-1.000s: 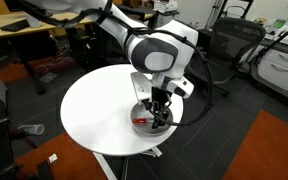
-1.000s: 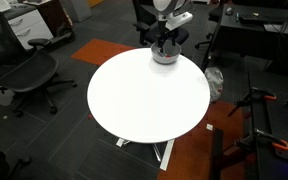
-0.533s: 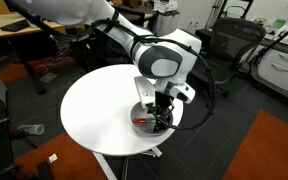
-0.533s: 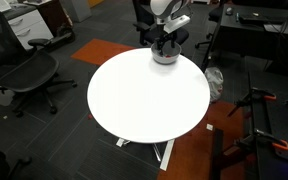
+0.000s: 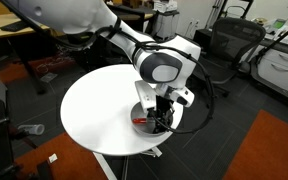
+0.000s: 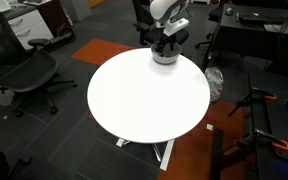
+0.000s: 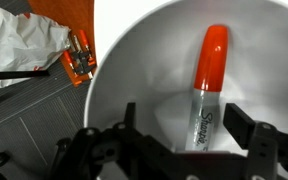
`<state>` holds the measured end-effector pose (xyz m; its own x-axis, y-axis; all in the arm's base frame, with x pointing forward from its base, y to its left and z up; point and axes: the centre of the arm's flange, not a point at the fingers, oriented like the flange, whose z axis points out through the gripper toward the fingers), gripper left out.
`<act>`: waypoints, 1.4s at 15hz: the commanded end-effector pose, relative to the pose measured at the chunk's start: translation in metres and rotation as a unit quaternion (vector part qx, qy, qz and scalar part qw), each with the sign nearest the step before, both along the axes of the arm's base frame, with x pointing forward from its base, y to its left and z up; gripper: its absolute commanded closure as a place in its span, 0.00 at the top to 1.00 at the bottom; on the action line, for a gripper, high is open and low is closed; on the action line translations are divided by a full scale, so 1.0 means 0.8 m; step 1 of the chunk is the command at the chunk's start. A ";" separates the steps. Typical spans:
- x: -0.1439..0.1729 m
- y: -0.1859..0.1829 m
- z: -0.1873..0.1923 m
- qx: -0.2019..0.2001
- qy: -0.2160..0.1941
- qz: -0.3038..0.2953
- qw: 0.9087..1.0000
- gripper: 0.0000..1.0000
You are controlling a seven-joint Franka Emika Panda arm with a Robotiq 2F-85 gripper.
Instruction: Remove the marker from the bowl and place it on the table
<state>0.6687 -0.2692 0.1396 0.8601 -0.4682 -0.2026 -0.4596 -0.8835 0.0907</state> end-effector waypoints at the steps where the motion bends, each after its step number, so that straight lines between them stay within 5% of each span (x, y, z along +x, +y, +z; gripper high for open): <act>1: 0.007 -0.004 -0.006 0.010 0.001 0.011 1.000 0.59; 8: 0.010 -0.001 -0.009 0.011 0.005 0.012 1.000 0.04; 21: -0.053 0.058 0.051 -0.017 -0.025 0.027 0.999 0.06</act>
<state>0.6650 -0.2495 0.1540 0.8793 -0.4421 -0.1771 -0.4338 -0.8970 0.0852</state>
